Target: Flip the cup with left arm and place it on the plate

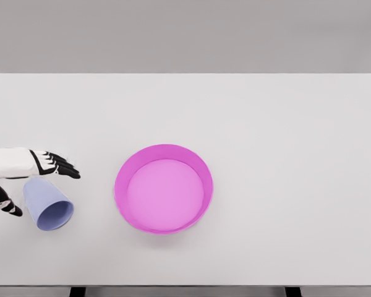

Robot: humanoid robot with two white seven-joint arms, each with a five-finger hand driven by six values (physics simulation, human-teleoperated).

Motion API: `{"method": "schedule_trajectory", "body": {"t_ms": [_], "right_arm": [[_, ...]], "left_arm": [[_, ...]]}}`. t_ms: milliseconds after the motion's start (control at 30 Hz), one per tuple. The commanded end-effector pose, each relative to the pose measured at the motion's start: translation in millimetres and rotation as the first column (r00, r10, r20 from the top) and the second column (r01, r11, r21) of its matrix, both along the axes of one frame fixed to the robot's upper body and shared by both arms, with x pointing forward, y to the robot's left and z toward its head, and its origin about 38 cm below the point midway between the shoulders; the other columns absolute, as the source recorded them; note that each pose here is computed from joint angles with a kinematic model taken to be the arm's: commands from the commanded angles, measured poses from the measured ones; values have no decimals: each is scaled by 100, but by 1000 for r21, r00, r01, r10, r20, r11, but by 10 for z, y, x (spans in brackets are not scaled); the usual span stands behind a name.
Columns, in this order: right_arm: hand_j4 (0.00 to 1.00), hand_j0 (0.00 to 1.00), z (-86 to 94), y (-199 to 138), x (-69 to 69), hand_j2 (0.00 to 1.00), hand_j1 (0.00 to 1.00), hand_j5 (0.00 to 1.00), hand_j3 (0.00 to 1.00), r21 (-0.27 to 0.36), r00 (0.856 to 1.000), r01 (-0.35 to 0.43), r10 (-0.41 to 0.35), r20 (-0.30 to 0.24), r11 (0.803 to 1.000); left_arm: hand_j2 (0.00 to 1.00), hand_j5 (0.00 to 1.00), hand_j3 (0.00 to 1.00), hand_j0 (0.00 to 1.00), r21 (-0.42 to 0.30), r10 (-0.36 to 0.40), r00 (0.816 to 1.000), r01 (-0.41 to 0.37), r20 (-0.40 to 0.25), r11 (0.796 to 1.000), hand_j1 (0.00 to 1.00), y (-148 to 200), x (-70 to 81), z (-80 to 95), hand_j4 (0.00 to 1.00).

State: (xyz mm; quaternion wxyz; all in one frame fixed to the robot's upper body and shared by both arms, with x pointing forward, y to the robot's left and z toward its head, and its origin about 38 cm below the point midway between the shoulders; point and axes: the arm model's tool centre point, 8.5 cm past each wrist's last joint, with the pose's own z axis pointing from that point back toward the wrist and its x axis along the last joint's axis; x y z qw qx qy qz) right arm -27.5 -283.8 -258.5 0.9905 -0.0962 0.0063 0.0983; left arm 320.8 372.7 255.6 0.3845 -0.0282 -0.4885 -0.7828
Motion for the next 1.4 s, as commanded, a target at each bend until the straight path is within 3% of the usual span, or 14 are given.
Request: {"method": "schedule_trajectory", "body": {"t_ms": [0, 100, 300, 367, 1367], "right_arm": [[100, 100, 0, -1, -1, 100, 100, 100, 100, 0, 1000, 0, 0, 0, 1000], [100, 100, 0, -1, -1, 100, 100, 100, 100, 0, 1000, 0, 0, 0, 1000], [100, 100, 0, -1, -1, 100, 100, 100, 100, 0, 1000, 0, 0, 0, 1000], [100, 100, 0, -1, -1, 100, 100, 100, 100, 0, 1000, 0, 0, 0, 1000], [100, 100, 0, -1, -1, 100, 100, 100, 100, 0, 1000, 0, 0, 0, 1000]], "left_arm": [[100, 100, 100, 100, 8, 13, 1000, -13, -4, 1000, 100, 40, -6, 6, 100], [100, 100, 100, 100, 21, 17, 1000, -17, -20, 1000, 100, 61, -13, -98, 100], [100, 100, 100, 100, 27, 62, 998, -61, -23, 998, 100, 150, 143, -296, 100], [100, 100, 100, 100, 33, 61, 997, -59, -53, 998, 100, 152, 100, -392, 100], [100, 100, 100, 100, 15, 38, 998, -37, -58, 999, 100, 57, 95, -428, 100]]}}
